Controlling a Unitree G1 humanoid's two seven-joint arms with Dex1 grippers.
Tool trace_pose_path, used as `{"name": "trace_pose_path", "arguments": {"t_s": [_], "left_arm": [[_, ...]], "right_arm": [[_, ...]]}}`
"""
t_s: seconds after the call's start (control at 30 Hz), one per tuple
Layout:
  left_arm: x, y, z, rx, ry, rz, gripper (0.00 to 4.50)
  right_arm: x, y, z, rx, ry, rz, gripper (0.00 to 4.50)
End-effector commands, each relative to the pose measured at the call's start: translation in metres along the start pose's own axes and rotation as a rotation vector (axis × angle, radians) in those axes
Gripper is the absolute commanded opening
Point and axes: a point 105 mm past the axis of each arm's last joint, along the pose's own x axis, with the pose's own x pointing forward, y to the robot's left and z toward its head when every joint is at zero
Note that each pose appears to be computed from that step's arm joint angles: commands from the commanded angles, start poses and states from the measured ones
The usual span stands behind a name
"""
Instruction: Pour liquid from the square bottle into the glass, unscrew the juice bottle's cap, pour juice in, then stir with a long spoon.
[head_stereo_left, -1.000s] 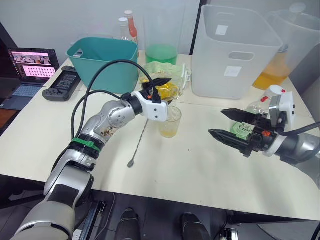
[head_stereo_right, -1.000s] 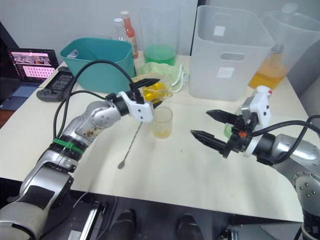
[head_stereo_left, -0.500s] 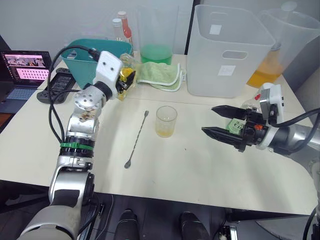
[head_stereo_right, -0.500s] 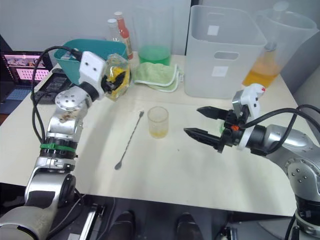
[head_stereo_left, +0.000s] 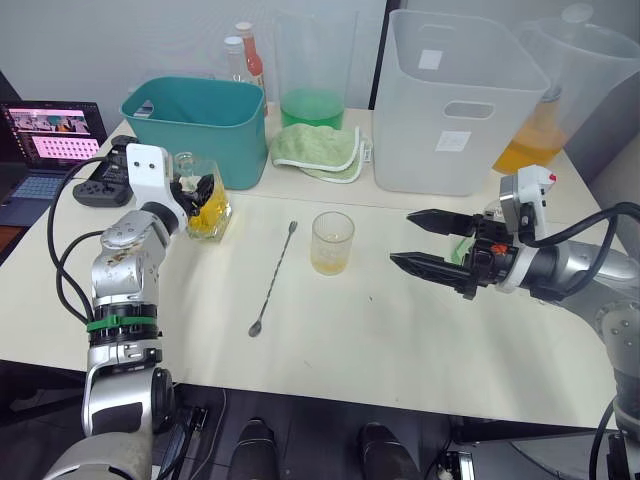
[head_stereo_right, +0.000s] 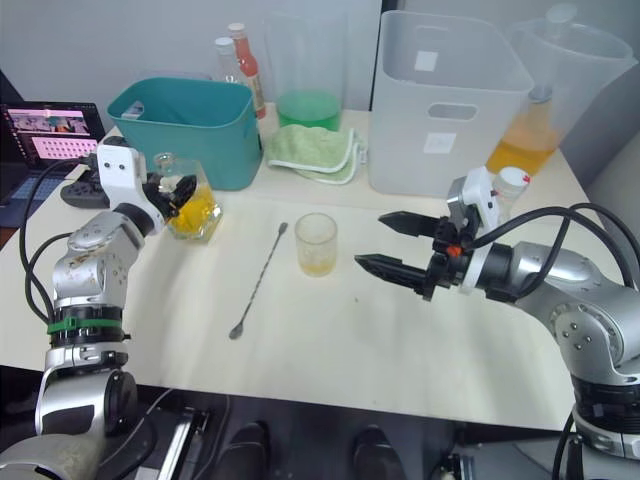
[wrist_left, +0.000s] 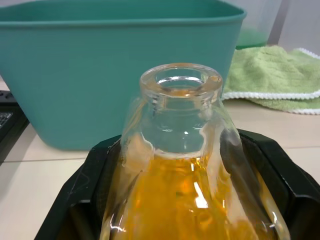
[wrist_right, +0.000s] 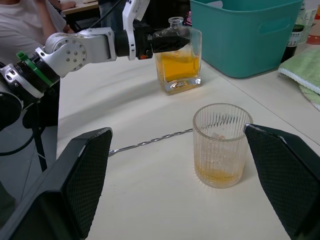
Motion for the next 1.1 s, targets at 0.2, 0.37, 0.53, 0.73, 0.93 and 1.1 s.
{"name": "trace_pose_path", "arguments": {"t_s": [0.2, 0.37, 0.53, 0.73, 0.93, 1.1], "left_arm": [[-0.005, -0.005, 0.031, 0.075, -0.135, -0.027, 2.79], [-0.012, -0.008, 0.038, 0.078, -0.198, -0.044, 4.48], [-0.018, -0.011, 0.058, 0.069, -0.282, -0.058, 4.48], [-0.030, -0.025, 0.122, 0.078, -0.473, -0.137, 4.48], [-0.046, -0.063, 0.152, 0.072, -0.485, -0.434, 4.48], [-0.067, -0.095, 0.140, 0.081, -0.387, -0.678, 4.48]], "right_arm": [[0.000, 0.003, 0.013, -0.041, -0.018, 0.015, 4.47], [-0.001, 0.003, 0.014, -0.040, -0.013, 0.017, 4.50], [-0.001, 0.004, 0.015, -0.041, -0.010, 0.032, 4.50], [-0.006, -0.001, 0.017, -0.054, -0.005, 0.026, 4.50], [-0.011, -0.005, 0.017, -0.064, -0.018, 0.002, 4.50], [-0.014, -0.006, 0.016, -0.063, -0.022, -0.008, 4.50]]}}
